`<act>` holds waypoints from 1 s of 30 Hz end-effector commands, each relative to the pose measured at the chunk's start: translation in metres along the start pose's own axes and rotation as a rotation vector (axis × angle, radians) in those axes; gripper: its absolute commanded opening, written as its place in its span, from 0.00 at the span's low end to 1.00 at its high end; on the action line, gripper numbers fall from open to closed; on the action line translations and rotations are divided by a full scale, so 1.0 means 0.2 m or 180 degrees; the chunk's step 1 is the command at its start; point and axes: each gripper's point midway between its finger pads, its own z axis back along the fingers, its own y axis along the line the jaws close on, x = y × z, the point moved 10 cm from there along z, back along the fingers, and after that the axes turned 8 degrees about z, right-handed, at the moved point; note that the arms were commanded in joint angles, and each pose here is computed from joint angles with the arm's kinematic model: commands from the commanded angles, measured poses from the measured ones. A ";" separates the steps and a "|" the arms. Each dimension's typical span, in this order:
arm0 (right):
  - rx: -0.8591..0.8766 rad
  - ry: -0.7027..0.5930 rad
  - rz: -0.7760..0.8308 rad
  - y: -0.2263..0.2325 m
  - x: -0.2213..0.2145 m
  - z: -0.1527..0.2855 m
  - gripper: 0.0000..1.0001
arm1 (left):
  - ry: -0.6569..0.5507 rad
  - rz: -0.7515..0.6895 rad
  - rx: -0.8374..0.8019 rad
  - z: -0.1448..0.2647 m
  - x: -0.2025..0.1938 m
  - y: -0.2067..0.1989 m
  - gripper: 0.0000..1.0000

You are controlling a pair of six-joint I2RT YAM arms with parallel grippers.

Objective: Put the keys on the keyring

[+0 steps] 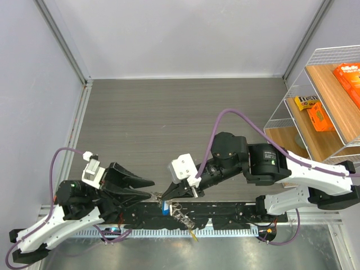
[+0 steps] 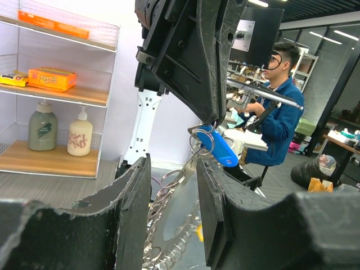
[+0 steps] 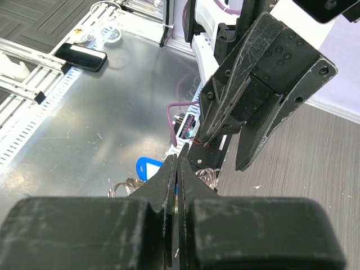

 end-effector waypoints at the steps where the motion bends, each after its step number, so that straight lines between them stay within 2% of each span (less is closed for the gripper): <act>1: -0.0040 -0.0361 0.0117 0.01 0.10 0.05 0.06 | -0.0195 -0.0076 -0.0085 -0.02 0.04 -0.02 0.44; 5: -0.0027 -0.0356 0.0094 0.01 0.10 0.05 0.05 | -0.0158 -0.0055 -0.0184 -0.05 0.05 -0.02 0.44; 18: -0.0627 -0.0357 -0.0182 -0.04 0.10 0.07 0.05 | -0.0164 -0.0021 -0.0152 -0.03 0.03 -0.02 0.46; 30: -0.0424 -0.0367 -0.0210 -0.03 0.16 0.07 0.06 | -0.0157 -0.0294 -0.0044 -0.05 0.02 0.04 0.54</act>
